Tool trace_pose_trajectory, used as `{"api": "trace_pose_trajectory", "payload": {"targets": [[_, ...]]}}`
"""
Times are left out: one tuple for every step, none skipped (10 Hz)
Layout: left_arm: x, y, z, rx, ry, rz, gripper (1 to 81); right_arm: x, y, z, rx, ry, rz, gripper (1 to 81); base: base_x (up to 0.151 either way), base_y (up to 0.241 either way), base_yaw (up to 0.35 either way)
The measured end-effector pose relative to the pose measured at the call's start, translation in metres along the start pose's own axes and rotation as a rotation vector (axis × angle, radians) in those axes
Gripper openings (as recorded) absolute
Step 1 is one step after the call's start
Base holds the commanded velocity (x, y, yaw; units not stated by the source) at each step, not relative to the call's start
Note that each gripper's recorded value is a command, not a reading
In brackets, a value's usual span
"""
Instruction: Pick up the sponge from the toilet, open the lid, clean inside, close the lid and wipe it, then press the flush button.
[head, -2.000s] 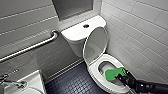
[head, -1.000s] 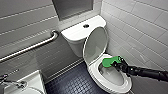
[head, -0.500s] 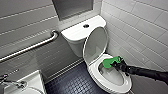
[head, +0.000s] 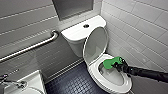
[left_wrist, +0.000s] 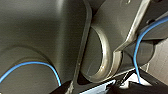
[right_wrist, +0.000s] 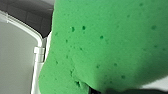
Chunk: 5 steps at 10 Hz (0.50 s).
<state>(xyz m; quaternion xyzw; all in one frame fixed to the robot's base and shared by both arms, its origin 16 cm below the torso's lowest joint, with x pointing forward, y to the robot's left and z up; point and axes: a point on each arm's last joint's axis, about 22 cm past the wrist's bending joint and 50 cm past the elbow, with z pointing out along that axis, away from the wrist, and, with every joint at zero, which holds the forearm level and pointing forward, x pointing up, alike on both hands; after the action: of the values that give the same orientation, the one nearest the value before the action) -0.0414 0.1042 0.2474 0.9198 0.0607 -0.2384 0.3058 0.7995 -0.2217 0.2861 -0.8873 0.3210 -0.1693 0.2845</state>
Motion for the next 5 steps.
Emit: {"api": "trace_pose_trajectory", "payload": {"targets": [[0.000, 0.000, 0.000, 0.000, 0.000, 0.000, 81.1, -0.009, 0.012, -0.012, -0.027, -0.003, 0.000, 1.0, 0.000, 0.000, 0.000], [0.000, 0.000, 0.000, 0.000, 0.000, 0.000, 81.1, -0.015, 0.025, -0.026, -0.050, -0.005, 0.004, 1.0, 0.000, 0.000, 0.000], [0.000, 0.000, 0.000, 0.000, 0.000, 0.000, 81.1, -0.015, 0.039, -0.042, -0.069, -0.004, 0.010, 1.0, 0.000, 0.000, 0.000], [0.000, 0.001, 0.001, -0.001, 0.001, 0.000, 81.1, -0.015, 0.066, -0.060, -0.106, 0.000, 0.017, 1.0, 0.000, 0.000, 0.000], [0.000, 0.003, 0.001, -0.005, 0.000, 0.001, 81.1, -0.019, 0.100, -0.077, -0.152, 0.000, 0.033, 1.0, 0.000, 0.000, 0.000]]}}
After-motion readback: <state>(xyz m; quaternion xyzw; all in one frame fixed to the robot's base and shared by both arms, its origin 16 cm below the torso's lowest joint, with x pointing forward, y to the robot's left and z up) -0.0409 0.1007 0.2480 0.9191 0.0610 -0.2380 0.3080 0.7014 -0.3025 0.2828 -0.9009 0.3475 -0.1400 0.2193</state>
